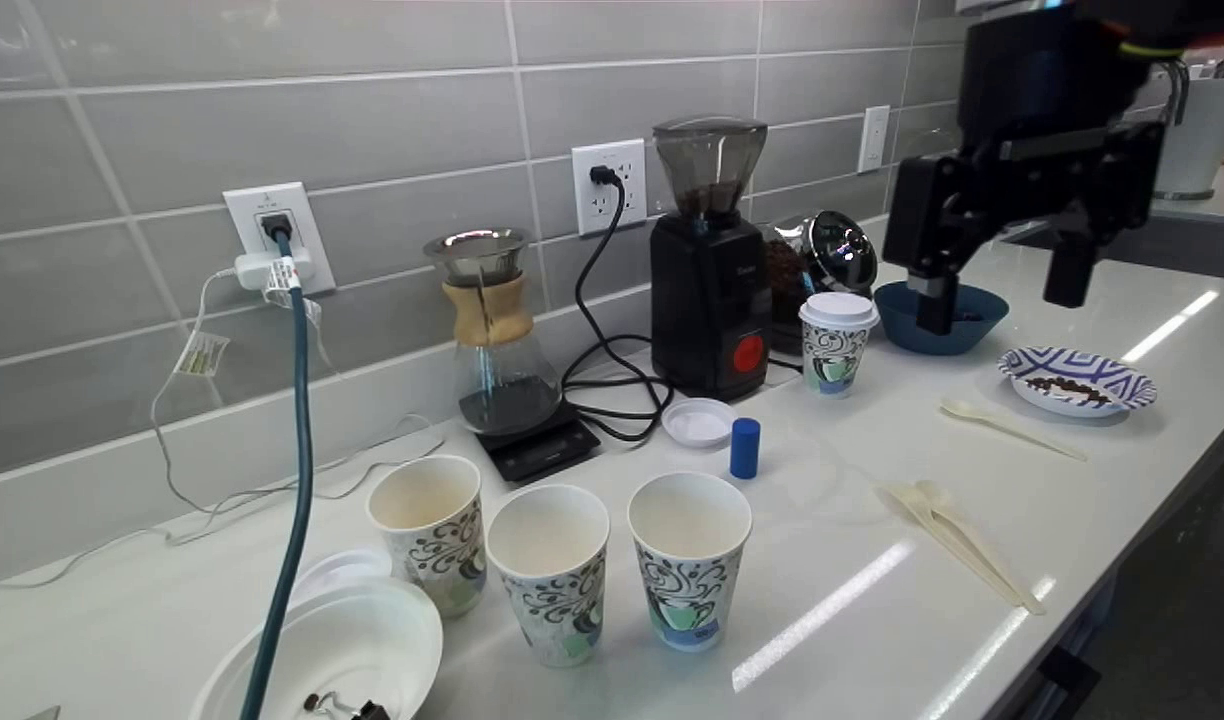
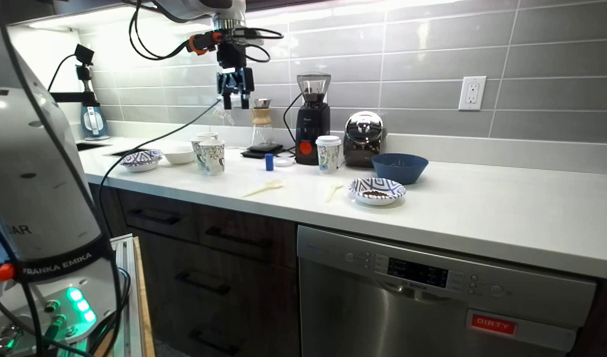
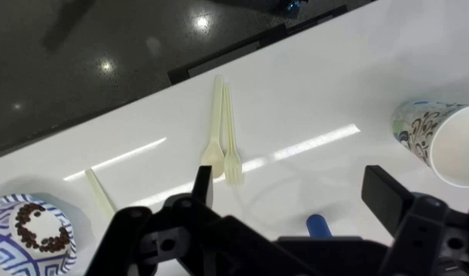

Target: Pick up the paper cup on the right amongst the three on the left and move it to the right

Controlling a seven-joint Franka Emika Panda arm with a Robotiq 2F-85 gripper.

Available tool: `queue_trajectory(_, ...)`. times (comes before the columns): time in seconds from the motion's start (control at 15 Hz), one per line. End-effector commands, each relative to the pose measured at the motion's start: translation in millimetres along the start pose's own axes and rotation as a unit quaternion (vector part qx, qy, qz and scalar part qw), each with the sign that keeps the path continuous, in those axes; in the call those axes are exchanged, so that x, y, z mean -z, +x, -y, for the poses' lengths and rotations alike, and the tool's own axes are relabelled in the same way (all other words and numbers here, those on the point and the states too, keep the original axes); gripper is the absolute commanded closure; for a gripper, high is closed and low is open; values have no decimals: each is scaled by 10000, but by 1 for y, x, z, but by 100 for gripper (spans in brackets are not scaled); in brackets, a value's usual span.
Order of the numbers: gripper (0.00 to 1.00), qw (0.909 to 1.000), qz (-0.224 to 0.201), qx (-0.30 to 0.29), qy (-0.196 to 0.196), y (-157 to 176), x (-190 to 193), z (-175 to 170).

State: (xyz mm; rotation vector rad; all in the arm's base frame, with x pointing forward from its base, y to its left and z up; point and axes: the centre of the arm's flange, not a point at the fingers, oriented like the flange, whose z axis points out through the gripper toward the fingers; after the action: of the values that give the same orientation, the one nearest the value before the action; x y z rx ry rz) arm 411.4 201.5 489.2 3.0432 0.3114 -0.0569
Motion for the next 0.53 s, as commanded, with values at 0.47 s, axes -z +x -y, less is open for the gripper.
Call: queue_trajectory(0.47,0,9996,-52,262,110,24,-5,9)
